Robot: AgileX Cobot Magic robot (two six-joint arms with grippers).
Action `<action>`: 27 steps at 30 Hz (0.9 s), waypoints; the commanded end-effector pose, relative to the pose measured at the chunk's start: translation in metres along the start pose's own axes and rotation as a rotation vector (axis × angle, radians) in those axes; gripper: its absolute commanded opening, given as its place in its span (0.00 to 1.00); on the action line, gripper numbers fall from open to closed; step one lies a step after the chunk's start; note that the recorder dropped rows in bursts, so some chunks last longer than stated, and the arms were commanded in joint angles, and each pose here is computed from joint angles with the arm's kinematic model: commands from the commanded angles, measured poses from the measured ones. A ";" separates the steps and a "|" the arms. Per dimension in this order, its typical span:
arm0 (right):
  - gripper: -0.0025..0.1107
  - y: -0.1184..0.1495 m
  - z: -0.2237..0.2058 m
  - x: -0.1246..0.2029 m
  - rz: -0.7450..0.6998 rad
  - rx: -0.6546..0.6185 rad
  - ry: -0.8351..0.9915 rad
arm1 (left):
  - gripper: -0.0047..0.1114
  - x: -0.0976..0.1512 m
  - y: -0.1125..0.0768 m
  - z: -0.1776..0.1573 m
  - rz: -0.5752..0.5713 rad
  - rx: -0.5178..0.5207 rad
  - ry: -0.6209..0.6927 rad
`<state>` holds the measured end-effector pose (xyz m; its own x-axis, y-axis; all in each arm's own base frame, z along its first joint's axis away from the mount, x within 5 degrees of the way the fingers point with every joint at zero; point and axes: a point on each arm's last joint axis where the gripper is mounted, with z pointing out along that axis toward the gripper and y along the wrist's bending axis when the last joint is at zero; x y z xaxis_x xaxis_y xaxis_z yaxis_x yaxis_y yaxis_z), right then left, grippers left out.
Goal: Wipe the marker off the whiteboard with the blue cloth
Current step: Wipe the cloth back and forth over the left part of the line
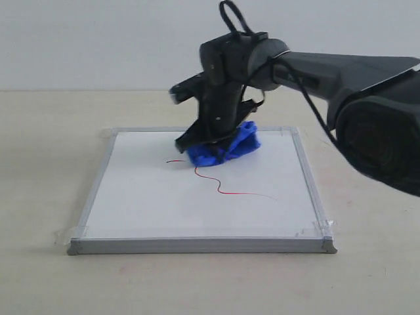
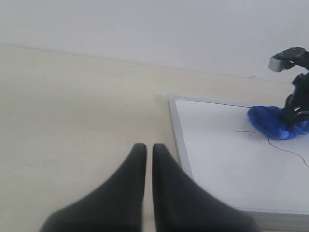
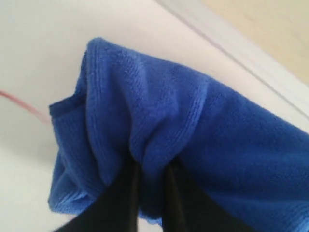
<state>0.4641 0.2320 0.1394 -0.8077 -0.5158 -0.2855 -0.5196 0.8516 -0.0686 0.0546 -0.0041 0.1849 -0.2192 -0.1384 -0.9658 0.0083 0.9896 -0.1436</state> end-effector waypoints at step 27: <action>0.02 0.058 0.009 -0.010 -0.073 -0.196 -0.123 | 0.08 -0.003 0.000 -0.001 0.007 -0.003 -0.021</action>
<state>0.4656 0.2577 0.1386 -0.8018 -0.4157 -0.4293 -0.4777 0.8775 0.0422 0.0546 -0.0041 0.1849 -0.2192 -0.1384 -0.9658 0.0083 0.9896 -0.1436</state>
